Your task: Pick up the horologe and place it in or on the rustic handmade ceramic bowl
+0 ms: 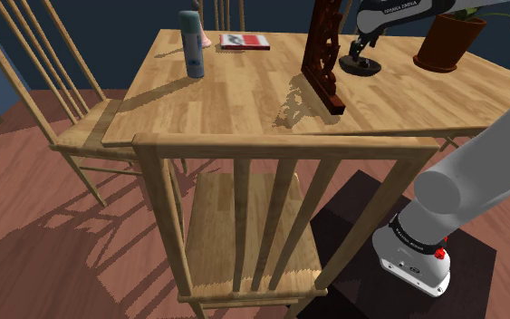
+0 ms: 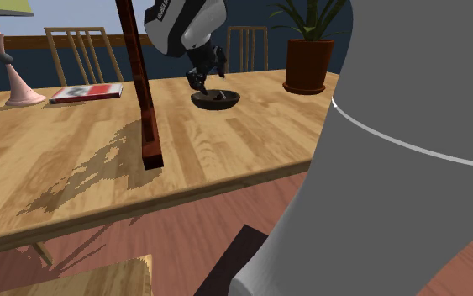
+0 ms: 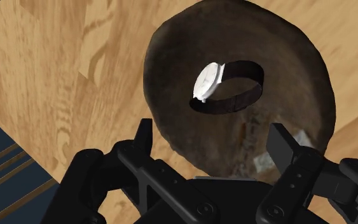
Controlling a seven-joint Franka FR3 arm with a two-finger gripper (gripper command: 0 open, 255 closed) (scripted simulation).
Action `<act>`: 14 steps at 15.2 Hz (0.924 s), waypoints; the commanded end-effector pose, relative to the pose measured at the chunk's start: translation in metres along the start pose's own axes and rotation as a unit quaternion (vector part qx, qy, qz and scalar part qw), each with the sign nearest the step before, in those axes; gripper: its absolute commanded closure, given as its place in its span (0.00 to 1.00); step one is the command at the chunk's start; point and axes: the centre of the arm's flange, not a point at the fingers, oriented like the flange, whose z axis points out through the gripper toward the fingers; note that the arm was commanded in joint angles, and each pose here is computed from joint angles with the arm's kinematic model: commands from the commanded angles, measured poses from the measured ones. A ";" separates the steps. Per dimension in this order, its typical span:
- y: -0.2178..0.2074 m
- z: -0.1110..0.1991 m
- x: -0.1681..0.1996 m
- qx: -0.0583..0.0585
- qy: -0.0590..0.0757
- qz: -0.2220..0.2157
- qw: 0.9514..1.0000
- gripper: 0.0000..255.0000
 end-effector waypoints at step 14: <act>0.000 -0.050 0.000 0.000 0.000 0.000 1.000 0.00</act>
